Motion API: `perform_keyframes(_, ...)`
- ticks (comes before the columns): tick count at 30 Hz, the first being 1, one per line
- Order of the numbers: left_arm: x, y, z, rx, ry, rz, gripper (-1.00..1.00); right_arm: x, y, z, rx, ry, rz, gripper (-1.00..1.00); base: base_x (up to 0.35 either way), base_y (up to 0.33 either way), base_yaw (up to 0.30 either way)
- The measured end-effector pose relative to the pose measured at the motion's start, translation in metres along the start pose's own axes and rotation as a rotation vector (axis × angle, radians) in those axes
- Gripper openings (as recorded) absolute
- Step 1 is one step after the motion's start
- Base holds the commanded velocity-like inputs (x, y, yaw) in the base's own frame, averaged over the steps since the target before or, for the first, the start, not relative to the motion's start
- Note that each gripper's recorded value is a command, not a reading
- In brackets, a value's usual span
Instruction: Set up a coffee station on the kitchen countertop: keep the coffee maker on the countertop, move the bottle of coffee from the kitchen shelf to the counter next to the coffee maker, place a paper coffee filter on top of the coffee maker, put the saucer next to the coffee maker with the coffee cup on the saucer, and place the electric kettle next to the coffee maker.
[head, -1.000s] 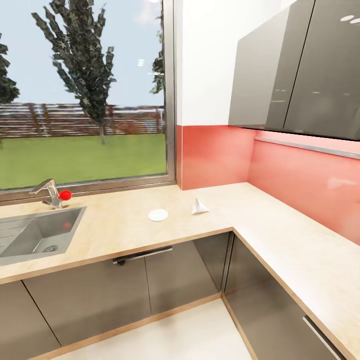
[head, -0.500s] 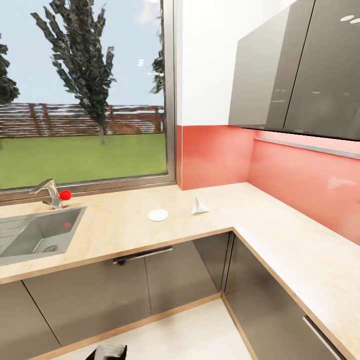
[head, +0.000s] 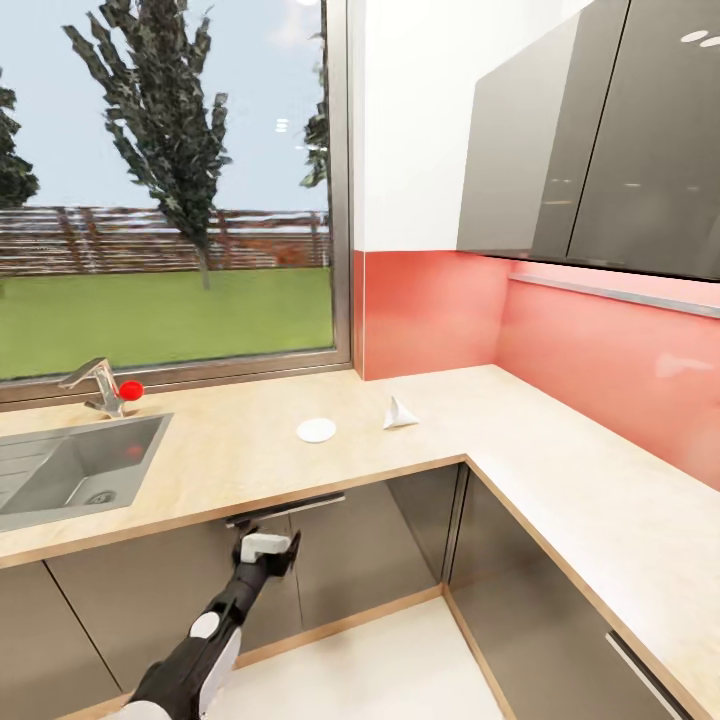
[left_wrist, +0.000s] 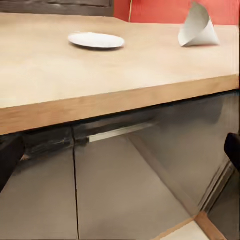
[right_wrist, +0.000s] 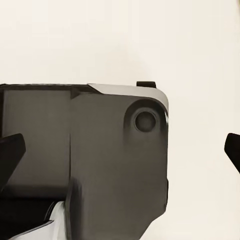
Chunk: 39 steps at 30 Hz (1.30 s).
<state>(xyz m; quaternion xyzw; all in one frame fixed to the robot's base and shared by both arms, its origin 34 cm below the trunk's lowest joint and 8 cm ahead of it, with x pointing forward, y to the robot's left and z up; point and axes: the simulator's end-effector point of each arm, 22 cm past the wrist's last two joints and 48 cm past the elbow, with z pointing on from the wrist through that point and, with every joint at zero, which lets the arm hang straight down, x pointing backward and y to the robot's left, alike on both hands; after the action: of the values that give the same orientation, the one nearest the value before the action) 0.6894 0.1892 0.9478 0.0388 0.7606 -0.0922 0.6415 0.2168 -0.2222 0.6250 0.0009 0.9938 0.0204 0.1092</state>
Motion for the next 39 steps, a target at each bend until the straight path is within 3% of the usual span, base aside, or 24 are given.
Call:
perform_keyframes(10,-0.103,-0.031,0.041,0.085,-0.159,0.014,1.0,0.0,0.0,0.0,0.0,0.0,0.0,1.0,0.0,0.0,0.0)
perform_keyframes(21,-0.152,-0.045,0.065,0.16,-0.058,0.009,1.0,0.0,0.001,0.0,-0.002,0.0,0.0,1.0,0.0,0.0,0.0)
perform_keyframes(26,-0.147,-0.062,0.064,0.225,-0.02,0.045,1.0,0.001,0.002,0.0,-0.005,0.003,0.0,1.0,0.0,0.0,-0.007)
perform_keyframes(31,-0.14,-0.066,0.064,0.235,0.004,0.102,1.0,0.002,0.003,0.0,-0.008,0.004,-0.001,1.0,0.0,0.084,-0.188)
perform_keyframes(39,-0.143,-0.063,0.065,0.229,0.003,0.113,1.0,0.004,0.004,0.0,-0.009,0.008,-0.004,1.0,0.0,0.279,-0.131)
